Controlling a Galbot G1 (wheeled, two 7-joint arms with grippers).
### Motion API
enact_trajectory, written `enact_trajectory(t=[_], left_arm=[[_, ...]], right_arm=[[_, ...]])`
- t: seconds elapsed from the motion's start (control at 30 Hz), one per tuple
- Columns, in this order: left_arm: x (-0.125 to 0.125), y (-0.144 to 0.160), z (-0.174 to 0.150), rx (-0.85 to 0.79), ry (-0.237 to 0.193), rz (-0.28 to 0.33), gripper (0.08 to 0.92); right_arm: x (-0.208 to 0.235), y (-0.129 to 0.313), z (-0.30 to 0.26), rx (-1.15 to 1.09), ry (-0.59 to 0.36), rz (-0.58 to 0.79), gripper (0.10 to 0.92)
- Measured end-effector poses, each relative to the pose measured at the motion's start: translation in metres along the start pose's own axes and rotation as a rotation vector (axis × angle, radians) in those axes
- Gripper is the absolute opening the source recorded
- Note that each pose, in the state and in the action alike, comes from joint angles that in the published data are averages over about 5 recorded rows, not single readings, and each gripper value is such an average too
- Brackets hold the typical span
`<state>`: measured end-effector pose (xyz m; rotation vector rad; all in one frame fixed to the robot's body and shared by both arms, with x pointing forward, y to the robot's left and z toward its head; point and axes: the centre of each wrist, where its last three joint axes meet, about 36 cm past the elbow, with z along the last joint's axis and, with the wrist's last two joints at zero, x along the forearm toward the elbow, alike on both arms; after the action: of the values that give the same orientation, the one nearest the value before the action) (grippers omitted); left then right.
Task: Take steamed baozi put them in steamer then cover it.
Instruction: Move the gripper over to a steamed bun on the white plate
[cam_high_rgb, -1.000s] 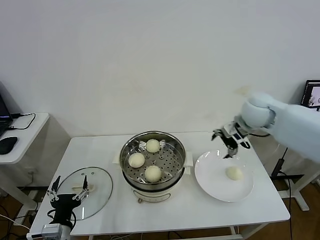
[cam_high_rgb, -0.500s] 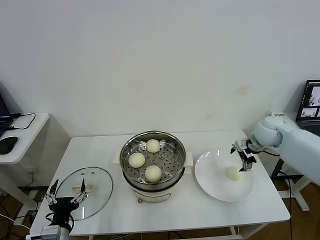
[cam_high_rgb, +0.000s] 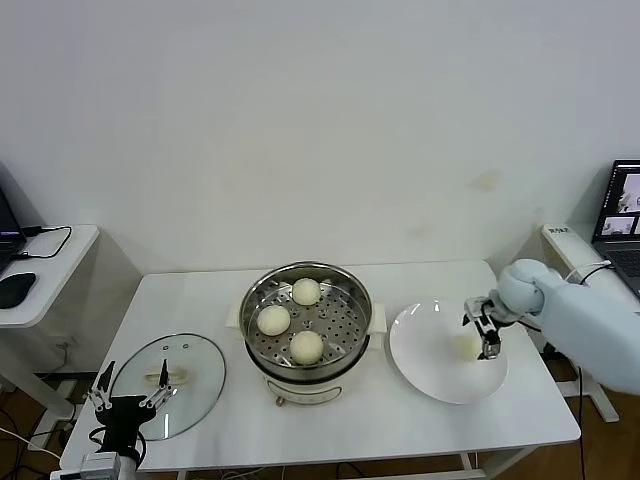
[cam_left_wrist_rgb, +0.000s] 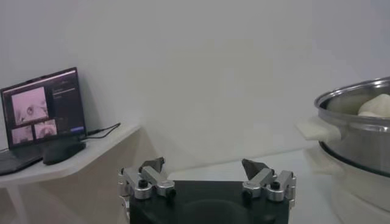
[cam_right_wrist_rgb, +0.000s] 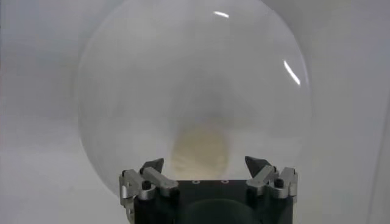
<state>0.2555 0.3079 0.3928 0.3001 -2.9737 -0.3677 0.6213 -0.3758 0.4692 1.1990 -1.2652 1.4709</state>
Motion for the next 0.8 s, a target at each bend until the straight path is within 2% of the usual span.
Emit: enact_trajectory(t=[0.8], left_arm=[[0.000, -0.003, 0.000, 0.006, -0.001, 0.002, 0.823]], right_arm=[[-0.013, -0.001, 0.007, -0.025, 0.016, 0.006, 0.663]])
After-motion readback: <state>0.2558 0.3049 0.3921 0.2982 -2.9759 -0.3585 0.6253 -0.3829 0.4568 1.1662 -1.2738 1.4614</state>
